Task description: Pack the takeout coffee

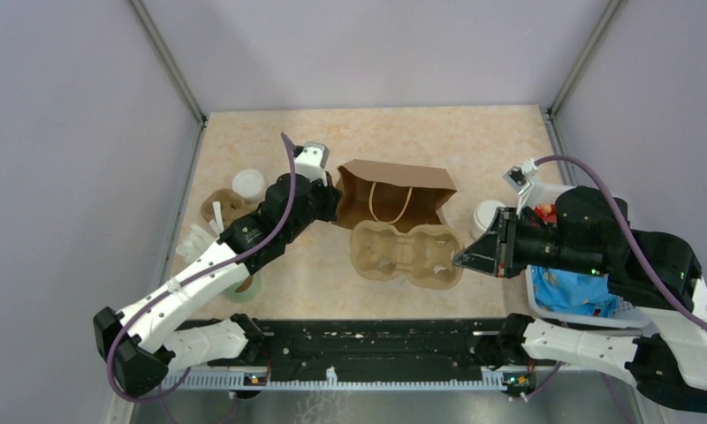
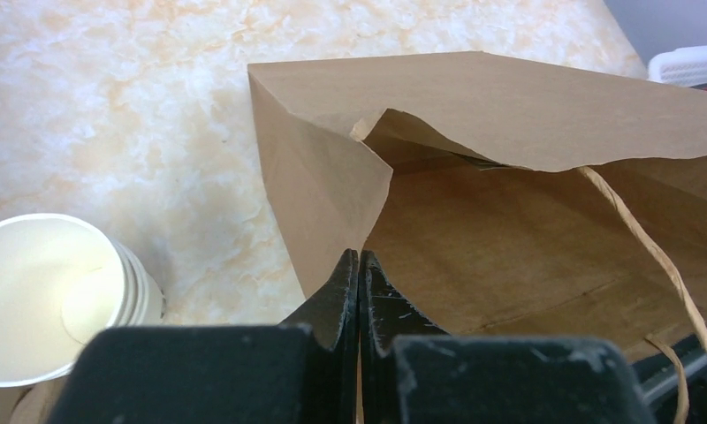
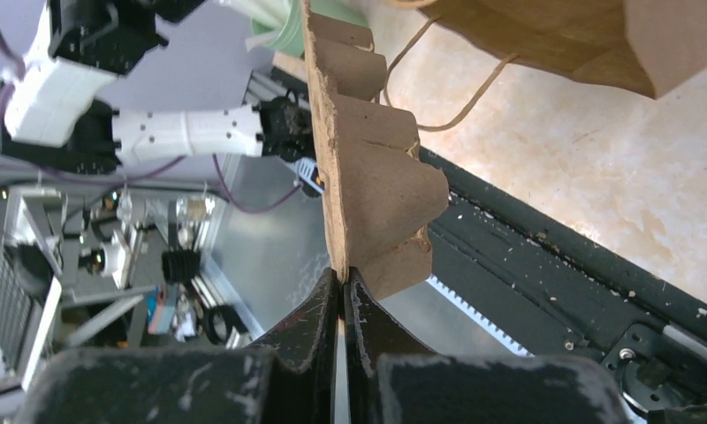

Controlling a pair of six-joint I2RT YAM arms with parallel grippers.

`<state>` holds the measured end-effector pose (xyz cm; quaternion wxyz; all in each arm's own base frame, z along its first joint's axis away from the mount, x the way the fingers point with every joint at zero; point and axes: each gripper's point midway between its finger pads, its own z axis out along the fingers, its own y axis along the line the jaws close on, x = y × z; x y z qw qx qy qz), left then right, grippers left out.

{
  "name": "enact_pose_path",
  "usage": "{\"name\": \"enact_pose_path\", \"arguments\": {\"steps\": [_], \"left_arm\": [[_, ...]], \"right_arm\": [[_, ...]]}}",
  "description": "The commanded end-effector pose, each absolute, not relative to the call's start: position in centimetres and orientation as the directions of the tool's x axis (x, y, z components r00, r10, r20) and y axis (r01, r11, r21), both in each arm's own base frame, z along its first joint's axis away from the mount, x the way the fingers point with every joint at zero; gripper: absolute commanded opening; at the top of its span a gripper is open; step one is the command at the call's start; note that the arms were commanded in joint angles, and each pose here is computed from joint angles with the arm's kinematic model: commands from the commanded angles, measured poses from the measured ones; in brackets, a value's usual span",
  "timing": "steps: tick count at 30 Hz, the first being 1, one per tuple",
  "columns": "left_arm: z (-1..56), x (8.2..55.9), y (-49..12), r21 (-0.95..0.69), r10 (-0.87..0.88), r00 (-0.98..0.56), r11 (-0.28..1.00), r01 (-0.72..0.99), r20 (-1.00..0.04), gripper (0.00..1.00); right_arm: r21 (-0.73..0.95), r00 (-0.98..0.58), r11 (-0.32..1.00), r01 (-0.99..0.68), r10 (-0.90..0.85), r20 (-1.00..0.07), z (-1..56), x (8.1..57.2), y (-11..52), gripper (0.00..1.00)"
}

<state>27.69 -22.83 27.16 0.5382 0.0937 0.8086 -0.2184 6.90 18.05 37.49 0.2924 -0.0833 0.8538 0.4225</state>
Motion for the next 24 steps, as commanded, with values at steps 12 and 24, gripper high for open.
{"name": "enact_pose_path", "arguments": {"steps": [12, 24], "left_arm": [[27.5, 25.9, -24.7, -0.399, -0.191, -0.442, 0.802, 0.445, -0.876, 0.0], [26.4, 25.1, -25.1, -0.453, -0.209, -0.503, 0.781, 0.431, -0.839, 0.0]], "right_arm": [[0.589, -0.625, 0.793, -0.157, 0.382, -0.681, 39.4, 12.9, 13.0, 0.0], [0.391, -0.645, 0.878, -0.277, 0.132, -0.753, 37.1, 15.0, 16.3, 0.0]]}}
